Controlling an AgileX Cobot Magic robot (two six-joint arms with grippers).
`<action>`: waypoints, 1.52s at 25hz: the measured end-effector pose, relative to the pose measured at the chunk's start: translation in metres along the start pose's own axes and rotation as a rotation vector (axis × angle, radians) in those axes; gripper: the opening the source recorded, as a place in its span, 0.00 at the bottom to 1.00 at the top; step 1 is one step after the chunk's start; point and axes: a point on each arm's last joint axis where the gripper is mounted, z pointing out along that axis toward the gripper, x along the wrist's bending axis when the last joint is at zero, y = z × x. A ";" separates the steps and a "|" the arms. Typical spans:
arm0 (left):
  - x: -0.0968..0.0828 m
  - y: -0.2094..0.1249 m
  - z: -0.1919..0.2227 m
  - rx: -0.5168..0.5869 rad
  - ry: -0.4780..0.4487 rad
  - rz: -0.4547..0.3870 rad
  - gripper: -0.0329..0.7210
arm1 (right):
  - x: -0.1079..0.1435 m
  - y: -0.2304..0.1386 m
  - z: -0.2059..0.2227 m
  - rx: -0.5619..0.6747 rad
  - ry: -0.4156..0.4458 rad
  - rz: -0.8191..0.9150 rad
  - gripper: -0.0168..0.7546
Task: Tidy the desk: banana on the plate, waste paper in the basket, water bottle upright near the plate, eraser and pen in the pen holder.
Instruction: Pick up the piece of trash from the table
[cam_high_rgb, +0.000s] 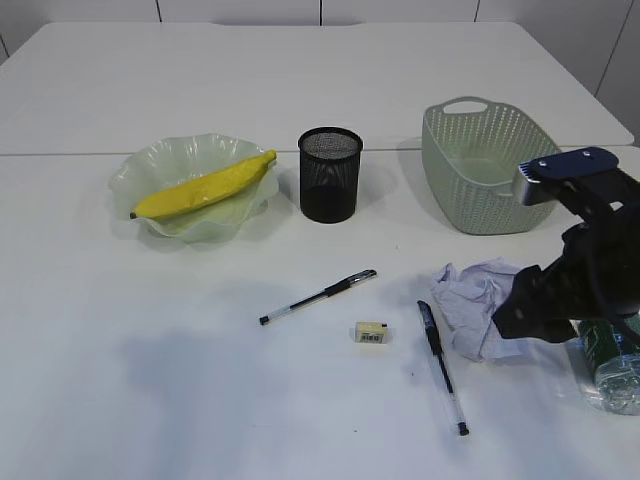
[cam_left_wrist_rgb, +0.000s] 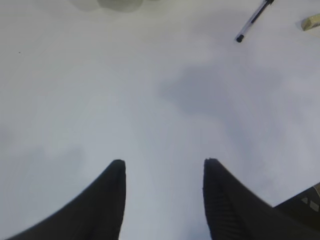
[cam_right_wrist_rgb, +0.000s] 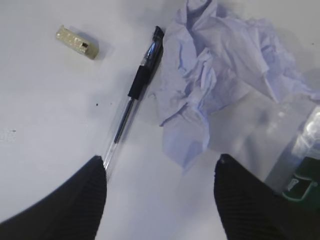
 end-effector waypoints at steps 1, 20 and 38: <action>0.000 0.000 0.000 0.000 0.000 0.000 0.51 | -0.001 0.001 0.002 -0.003 -0.006 0.000 0.67; 0.001 0.000 0.000 -0.003 0.010 0.007 0.48 | -0.014 0.003 0.038 0.013 -0.061 0.007 0.66; 0.001 0.000 0.000 -0.003 0.010 0.007 0.48 | -0.017 0.000 0.055 0.050 -0.058 0.024 0.45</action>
